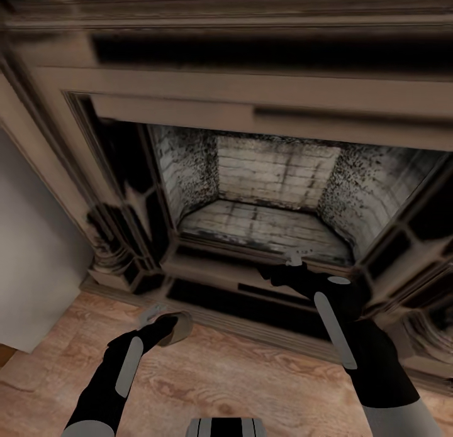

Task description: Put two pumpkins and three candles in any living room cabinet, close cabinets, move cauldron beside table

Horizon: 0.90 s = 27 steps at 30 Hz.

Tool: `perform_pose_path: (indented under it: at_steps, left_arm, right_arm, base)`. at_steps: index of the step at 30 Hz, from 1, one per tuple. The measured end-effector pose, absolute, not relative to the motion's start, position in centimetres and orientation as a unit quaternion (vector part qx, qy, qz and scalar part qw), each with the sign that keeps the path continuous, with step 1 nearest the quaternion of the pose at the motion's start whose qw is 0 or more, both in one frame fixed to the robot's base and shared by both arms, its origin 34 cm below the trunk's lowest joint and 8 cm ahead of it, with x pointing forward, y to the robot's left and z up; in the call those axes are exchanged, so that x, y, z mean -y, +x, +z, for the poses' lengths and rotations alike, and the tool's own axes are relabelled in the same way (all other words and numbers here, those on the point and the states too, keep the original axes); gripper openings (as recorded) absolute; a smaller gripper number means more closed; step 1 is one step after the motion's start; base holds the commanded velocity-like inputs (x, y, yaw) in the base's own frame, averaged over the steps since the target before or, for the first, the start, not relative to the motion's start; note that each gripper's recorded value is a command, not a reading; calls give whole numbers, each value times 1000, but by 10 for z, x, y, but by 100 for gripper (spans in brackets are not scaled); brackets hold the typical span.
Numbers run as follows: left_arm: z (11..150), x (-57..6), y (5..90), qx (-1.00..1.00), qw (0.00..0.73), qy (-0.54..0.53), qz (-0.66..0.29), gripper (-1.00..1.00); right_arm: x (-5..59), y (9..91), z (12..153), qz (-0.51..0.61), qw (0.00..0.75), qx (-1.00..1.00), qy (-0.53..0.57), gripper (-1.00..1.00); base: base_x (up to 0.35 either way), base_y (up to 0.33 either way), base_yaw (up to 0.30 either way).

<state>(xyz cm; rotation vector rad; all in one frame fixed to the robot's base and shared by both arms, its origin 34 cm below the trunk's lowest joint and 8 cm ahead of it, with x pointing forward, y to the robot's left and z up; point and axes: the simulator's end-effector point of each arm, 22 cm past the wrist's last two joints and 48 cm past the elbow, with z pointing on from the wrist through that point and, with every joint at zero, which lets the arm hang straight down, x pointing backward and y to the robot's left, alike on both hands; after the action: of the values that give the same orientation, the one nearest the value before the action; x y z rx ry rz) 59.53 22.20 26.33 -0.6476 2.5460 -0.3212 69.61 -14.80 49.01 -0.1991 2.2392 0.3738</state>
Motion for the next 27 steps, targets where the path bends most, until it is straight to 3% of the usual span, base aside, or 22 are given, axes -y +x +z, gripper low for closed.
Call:
perform_pose_path:
  at_steps: [10, 27]
  left_arm:
    - [264, -224, 591, -933, 245, -236, -116, -100]
    - [261, -222, 587, -934, 242, -234, -116, -100]
  right_arm:
    - [143, 693, 493, 152, 416, -893, -83, 100]
    - [140, 692, 492, 153, 413, -894, -83, 100]
  base:
    - [-50, 0, -279]
    - [-332, 0, -279]
